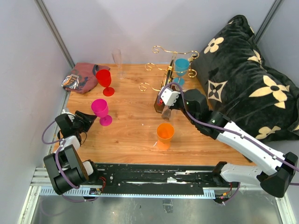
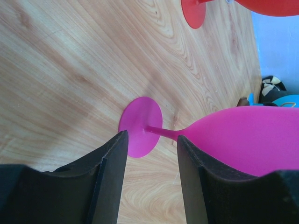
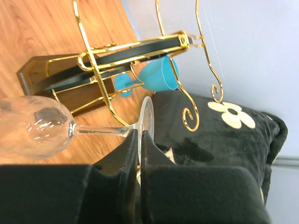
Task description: Take the wine glass off the wine glass rack
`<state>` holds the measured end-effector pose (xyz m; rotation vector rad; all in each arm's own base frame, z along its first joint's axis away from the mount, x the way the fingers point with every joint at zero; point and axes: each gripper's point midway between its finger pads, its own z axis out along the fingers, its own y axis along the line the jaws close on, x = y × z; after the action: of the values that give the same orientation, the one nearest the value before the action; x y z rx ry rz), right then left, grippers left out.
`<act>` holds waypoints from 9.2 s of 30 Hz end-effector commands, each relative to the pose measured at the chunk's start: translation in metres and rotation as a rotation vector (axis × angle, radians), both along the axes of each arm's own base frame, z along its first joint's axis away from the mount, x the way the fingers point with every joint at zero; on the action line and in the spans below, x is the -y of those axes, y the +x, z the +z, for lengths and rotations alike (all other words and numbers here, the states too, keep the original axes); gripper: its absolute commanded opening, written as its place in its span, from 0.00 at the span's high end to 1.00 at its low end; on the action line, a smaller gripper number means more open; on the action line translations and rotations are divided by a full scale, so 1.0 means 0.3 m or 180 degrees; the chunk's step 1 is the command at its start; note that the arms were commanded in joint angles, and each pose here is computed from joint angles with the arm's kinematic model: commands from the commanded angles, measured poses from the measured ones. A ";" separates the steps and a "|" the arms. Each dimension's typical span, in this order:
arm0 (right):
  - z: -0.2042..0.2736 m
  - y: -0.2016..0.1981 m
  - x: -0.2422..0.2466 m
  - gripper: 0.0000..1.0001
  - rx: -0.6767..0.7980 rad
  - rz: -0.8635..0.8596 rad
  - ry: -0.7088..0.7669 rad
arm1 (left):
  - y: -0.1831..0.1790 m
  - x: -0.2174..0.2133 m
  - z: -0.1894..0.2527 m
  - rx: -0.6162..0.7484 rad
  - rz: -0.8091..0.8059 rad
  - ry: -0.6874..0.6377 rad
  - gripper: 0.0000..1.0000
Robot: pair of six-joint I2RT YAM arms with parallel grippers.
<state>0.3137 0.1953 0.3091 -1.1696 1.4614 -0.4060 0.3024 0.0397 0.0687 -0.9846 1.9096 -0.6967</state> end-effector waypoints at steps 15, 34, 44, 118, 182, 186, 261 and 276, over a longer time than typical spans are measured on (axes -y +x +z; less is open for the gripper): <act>0.047 -0.122 -0.329 0.99 0.0353 0.1105 -0.0185 | 0.046 -0.016 0.107 0.0316 -0.0040 0.0063 0.49; 0.106 -0.238 -0.545 0.99 0.0617 0.1645 0.0061 | 0.065 -0.018 0.174 0.0461 -0.0056 0.0074 0.49; 0.105 -0.246 -0.614 0.99 0.0160 0.1644 0.0665 | 0.055 -0.054 0.291 0.0611 -0.0053 0.0594 0.53; -0.353 -0.076 -0.659 0.99 -0.1827 0.0026 0.0846 | -0.048 0.310 0.749 0.2316 -0.1534 0.0515 0.53; 0.149 -0.207 -0.614 0.99 -0.0268 0.0559 0.0850 | -0.080 0.899 0.639 0.2646 -0.3255 0.1009 0.46; 0.141 -0.205 -0.615 0.99 -0.0271 0.0545 0.0822 | -0.079 0.911 0.633 0.2537 -0.3367 0.0962 0.75; 0.081 -0.394 -0.604 0.73 0.0722 0.1494 0.1253 | -0.047 0.780 0.794 0.1088 -0.1676 -0.1420 0.99; 0.131 -0.306 -0.599 0.99 0.0679 0.0929 0.1112 | -0.077 0.782 0.835 0.1200 -0.1746 -0.1446 0.59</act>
<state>0.2066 0.3816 0.3209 -1.1283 1.0445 -0.0476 0.3063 -0.1756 0.2846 -0.7304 1.7356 -1.4498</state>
